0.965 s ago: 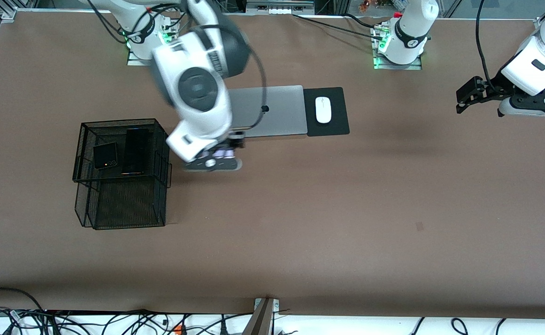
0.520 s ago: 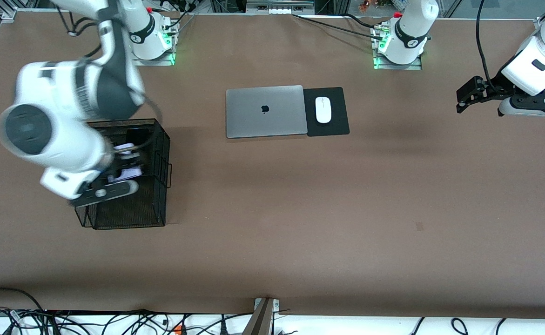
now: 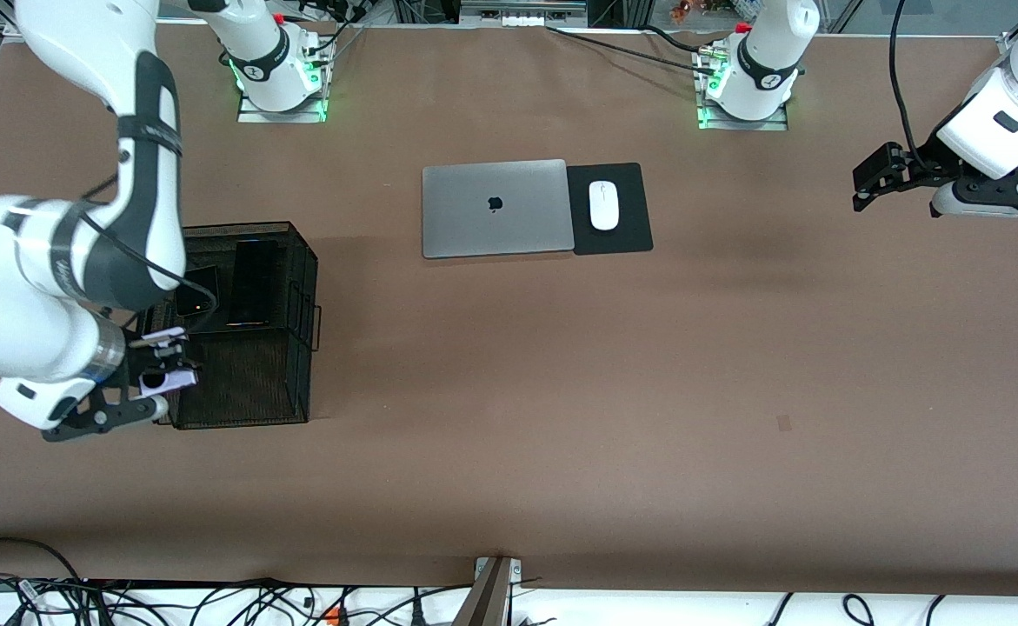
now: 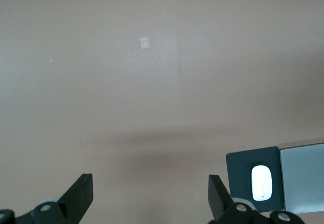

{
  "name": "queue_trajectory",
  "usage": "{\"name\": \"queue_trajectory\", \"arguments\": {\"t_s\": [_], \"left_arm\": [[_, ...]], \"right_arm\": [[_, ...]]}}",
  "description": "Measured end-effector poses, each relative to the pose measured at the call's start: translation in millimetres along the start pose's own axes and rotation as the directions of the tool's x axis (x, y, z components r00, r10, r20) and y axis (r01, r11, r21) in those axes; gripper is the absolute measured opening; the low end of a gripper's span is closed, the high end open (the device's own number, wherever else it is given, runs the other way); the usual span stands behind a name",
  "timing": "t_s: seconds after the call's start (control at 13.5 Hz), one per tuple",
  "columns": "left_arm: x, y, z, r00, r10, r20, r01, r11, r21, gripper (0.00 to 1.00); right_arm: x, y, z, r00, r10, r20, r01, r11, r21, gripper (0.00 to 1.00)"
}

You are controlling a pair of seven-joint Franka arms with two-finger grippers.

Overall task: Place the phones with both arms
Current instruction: 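Carry the white phone over the basket and lower it with the right gripper, then open the right gripper to release the white phone into the basket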

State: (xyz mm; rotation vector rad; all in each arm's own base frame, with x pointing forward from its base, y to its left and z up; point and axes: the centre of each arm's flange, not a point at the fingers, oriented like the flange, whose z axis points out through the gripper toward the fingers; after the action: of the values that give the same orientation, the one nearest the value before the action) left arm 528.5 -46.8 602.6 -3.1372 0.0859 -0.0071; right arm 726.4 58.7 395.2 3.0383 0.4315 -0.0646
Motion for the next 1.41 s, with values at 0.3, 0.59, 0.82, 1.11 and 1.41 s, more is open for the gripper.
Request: {"name": "queue_trajectory", "arguments": {"t_s": [0.3, 0.59, 0.82, 1.11, 1.41], "left_arm": [[0.0, -0.1, 0.0, 1.0, 0.0, 0.0, 0.0, 1.0, 0.0, 1.0], [0.0, -0.1, 0.0, 1.0, 0.0, 0.0, 0.0, 1.0, 0.0, 1.0], [0.0, -0.1, 0.0, 1.0, 0.0, 0.0, 0.0, 1.0, 0.0, 1.0], [0.0, -0.1, 0.0, 1.0, 0.0, 0.0, 0.0, 1.0, 0.0, 1.0], [0.0, -0.1, 0.0, 1.0, 0.0, 0.0, 0.0, 1.0, 0.0, 1.0]], "right_arm": [[11.9, 2.3, 68.1, 0.999, 0.036, 0.025, -0.037, 0.999, 0.036, 0.84], [9.3, 10.3, 114.4, 0.997, 0.064, 0.032, -0.065, 0.998, 0.027, 0.84], [0.5, 10.2, 139.6, 0.995, 0.091, 0.048, -0.094, 0.994, 0.062, 0.84], [-3.4, 10.2, 149.4, 0.992, 0.111, 0.052, -0.115, 0.991, 0.069, 0.89], [1.1, 10.3, 133.5, 0.994, 0.11, 0.02, -0.111, 0.991, 0.07, 1.0]]}}
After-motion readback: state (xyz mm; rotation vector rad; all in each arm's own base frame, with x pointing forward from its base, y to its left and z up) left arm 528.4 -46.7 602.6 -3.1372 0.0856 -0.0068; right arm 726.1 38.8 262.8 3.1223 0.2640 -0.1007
